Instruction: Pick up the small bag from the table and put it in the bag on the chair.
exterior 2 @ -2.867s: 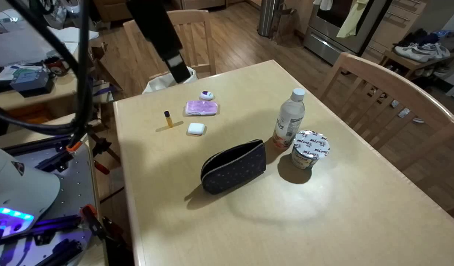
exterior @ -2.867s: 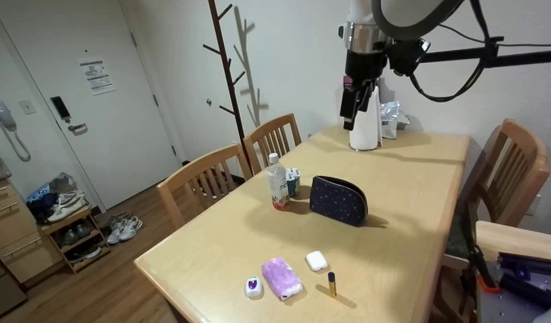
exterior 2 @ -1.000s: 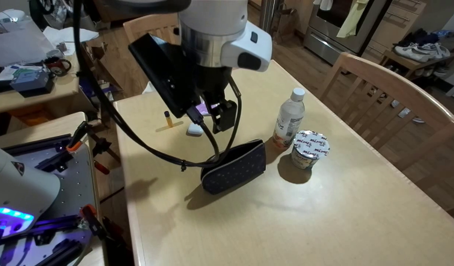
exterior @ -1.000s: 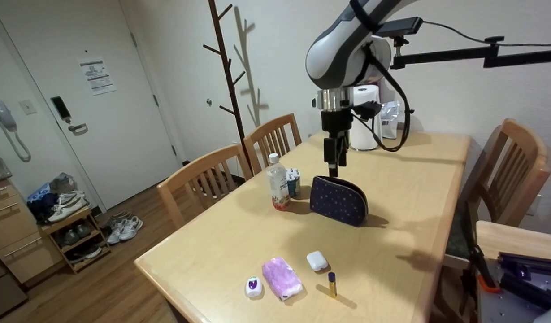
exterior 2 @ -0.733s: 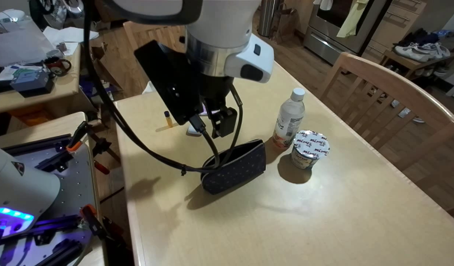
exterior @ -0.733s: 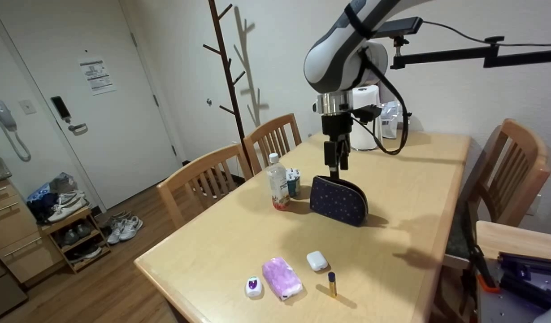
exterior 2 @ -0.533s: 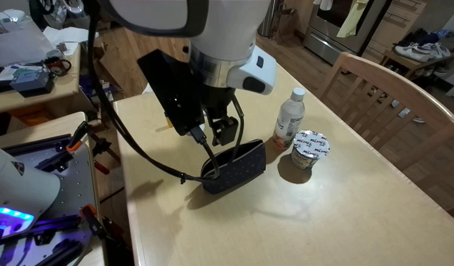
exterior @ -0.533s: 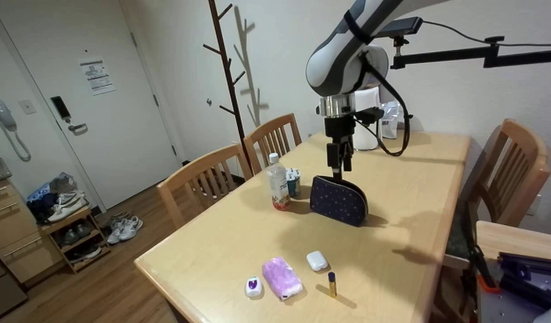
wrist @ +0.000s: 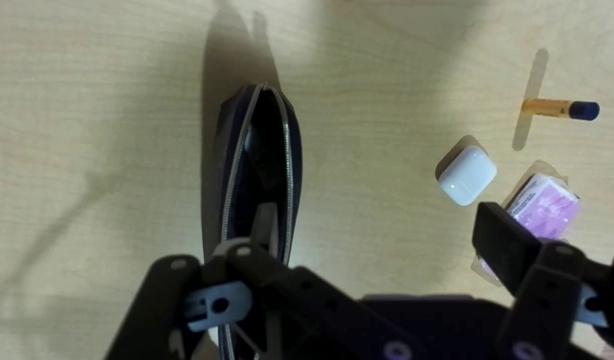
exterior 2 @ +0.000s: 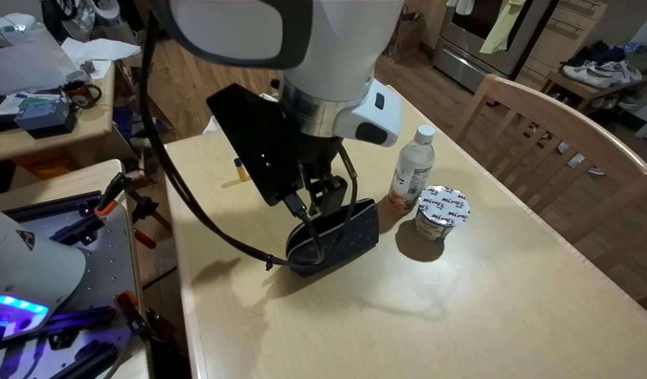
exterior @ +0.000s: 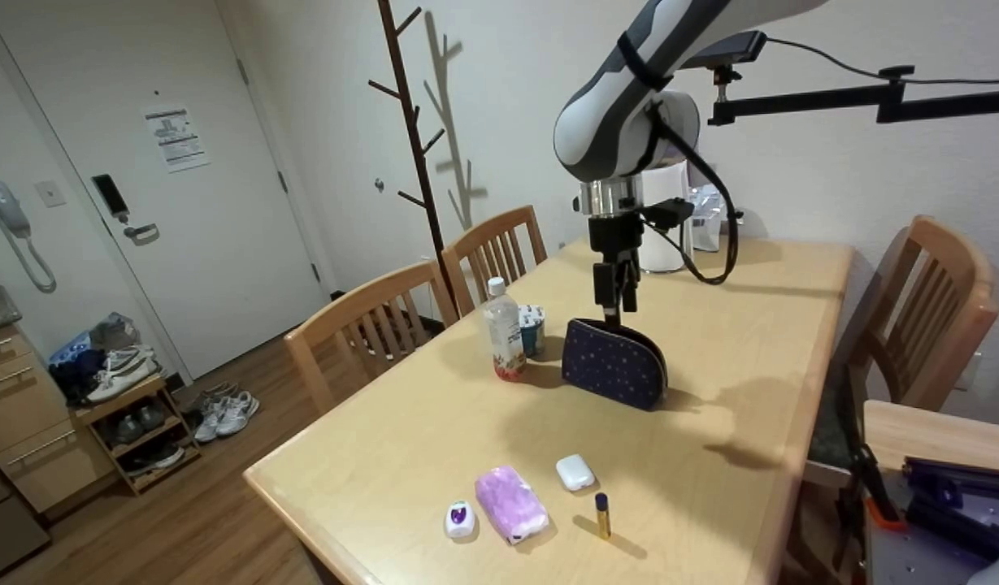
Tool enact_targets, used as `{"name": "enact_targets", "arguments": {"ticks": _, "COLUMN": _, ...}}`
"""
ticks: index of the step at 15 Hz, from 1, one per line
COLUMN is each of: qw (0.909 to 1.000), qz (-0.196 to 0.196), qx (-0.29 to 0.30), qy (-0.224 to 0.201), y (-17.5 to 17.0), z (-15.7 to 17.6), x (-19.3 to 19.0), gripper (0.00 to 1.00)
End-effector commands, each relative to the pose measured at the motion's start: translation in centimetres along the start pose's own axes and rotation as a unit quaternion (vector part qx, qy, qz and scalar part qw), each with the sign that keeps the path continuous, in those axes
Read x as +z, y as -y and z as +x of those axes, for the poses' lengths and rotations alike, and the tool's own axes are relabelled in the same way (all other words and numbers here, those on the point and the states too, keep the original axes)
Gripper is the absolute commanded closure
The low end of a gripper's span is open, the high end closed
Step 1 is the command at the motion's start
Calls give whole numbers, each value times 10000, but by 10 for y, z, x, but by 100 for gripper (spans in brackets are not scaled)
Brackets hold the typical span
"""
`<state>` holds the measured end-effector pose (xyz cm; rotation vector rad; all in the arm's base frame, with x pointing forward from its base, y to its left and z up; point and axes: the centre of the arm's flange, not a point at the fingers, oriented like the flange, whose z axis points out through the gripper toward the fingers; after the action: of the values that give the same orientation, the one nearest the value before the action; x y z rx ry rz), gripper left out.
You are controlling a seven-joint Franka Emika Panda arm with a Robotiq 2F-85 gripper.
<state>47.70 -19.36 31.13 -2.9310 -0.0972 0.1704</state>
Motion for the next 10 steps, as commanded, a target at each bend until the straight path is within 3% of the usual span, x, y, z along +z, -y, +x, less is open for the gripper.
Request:
{"name": "enact_targets", "arguments": {"ticks": 1, "qw": 9999, "qz": 88, "qx": -100, "qy": 29, "y": 0, "z": 7, "x": 5, "gripper": 0}}
{"name": "enact_targets", "arguments": {"ticks": 6, "qw": 9991, "qz": 265, "qx": -261, "qy": 198, "y": 6, "z": 17, "x": 32, "gripper": 0}}
{"name": "enact_targets", "arguments": {"ticks": 10, "qw": 9985, "qz": 165, "qx": -277, "qy": 433, "y": 2, "z": 13, "x": 49, "gripper": 0}}
